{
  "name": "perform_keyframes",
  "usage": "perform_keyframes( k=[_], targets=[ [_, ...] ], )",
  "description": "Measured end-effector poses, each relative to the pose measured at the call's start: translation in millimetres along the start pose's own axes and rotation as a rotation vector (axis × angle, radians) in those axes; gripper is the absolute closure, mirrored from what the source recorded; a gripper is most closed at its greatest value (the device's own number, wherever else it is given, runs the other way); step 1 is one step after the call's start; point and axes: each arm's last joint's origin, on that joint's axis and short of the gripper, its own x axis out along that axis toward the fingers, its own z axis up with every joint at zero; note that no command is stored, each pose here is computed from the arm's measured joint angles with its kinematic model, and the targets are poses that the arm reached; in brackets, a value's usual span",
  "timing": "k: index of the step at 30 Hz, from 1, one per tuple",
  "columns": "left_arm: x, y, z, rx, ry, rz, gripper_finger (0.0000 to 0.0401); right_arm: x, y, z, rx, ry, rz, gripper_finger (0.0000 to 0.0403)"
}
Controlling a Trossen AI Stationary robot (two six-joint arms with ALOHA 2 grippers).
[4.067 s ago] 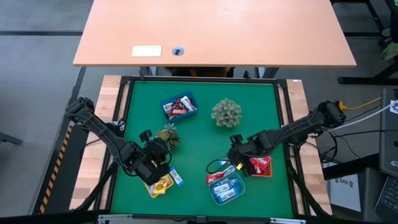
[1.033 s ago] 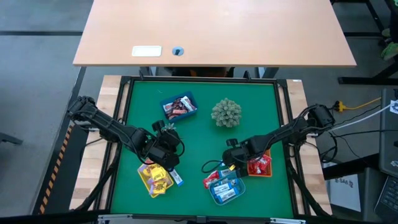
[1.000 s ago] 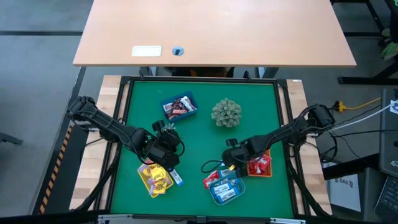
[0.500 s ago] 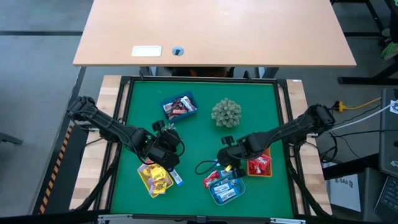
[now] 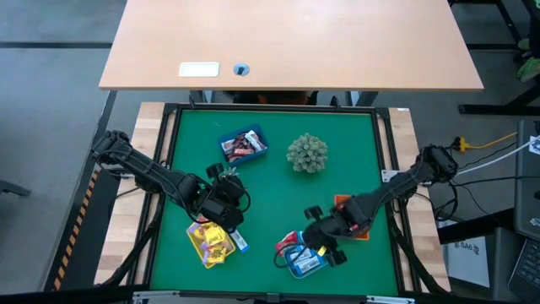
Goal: Sort candy
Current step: Put the white-blue chocolate into the light blue bin
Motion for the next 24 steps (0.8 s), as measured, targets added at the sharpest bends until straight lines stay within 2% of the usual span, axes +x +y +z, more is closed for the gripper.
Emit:
perform_keyframes(
  k=[15,19,24],
  targets=[
    [-0.1,0.0,-0.1,0.000,0.000,0.000,0.0271,1.2,9.6,0.7,-0.015,-0.001,0.112,0.0285],
    [-0.1,0.0,-0.1,0.001,0.000,0.000,0.0271,1.3,9.7,1.3,-0.016,-0.008,0.113,0.0258],
    [-0.1,0.0,-0.1,0.000,0.000,0.000,0.0271,1.3,9.7,1.4,-0.017,-0.008,0.113,0.0200]
  ],
)
